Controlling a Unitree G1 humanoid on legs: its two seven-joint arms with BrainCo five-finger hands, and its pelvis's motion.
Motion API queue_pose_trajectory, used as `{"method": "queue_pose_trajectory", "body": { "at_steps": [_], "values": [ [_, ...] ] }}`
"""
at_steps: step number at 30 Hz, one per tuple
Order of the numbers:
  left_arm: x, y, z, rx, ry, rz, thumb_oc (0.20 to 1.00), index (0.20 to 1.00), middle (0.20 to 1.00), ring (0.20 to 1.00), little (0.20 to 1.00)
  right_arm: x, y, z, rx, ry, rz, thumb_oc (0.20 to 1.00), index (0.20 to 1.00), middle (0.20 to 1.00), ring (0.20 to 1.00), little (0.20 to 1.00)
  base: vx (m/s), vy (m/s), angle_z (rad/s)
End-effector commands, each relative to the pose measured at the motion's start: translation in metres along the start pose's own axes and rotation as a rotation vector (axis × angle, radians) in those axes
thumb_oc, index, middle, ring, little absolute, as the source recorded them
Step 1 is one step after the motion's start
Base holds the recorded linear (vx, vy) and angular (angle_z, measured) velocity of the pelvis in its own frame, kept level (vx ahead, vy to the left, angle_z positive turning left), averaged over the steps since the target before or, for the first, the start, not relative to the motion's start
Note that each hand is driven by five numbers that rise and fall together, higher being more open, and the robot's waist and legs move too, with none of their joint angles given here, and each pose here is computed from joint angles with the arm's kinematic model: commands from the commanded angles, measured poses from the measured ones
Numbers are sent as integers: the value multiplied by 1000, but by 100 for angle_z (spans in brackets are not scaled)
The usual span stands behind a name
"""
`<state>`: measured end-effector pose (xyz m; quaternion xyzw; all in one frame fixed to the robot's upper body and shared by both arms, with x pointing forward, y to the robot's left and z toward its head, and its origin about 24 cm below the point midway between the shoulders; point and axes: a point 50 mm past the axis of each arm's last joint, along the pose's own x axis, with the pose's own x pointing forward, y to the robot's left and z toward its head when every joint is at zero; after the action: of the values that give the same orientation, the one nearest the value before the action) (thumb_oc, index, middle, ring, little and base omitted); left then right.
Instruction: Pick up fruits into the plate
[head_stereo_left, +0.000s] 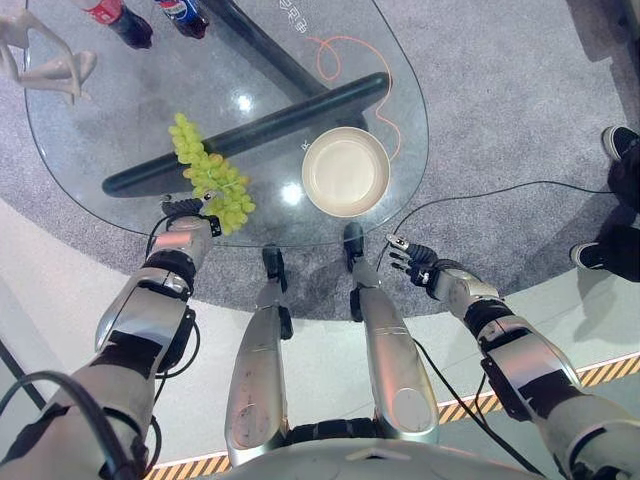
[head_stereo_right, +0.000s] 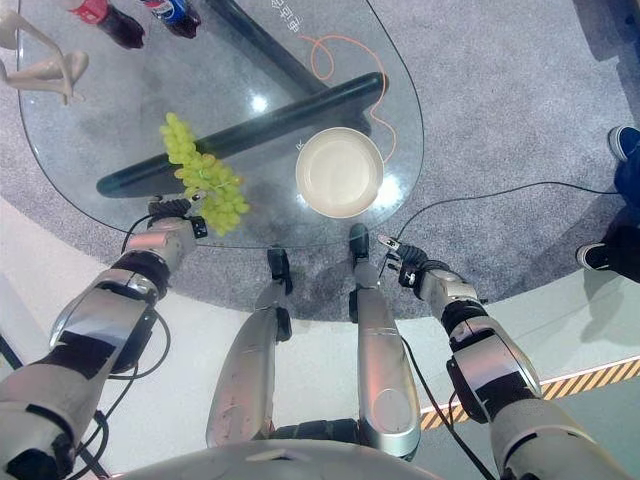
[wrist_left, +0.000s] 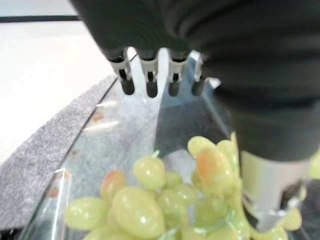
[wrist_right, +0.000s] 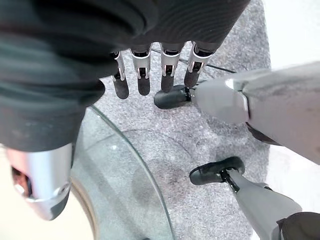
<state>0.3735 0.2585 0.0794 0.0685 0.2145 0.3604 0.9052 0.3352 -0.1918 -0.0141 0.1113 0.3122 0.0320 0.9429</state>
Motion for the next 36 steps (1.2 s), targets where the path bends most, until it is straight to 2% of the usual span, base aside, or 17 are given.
{"method": "queue_pose_trajectory", "body": {
  "at_steps": [1,23,31,36],
  "values": [
    [5,15,11,36,-42,114,1000,1000,1000,1000,1000,-1,-3,-16,61,28,-17,1000,1000,1000,1000,1000,5,-70,-4],
    [-17,-25,29,-114,-142,-59,1000,1000,1000,1000,1000,4,21,-2,163,-43,36,1000,1000,1000,1000,1000,12,-76,-1],
    [-20,-23,40,-36,-192,41,1000,1000,1000,1000,1000,5,28,13,198,-91,58,1000,1000,1000,1000,1000,-2,-45,1],
    [-19,-12,55,50,-237,164,1000,1000,1000,1000,1000,5,28,23,230,-121,55,1000,1000,1000,1000,1000,-14,-49,0]
  ]
}}
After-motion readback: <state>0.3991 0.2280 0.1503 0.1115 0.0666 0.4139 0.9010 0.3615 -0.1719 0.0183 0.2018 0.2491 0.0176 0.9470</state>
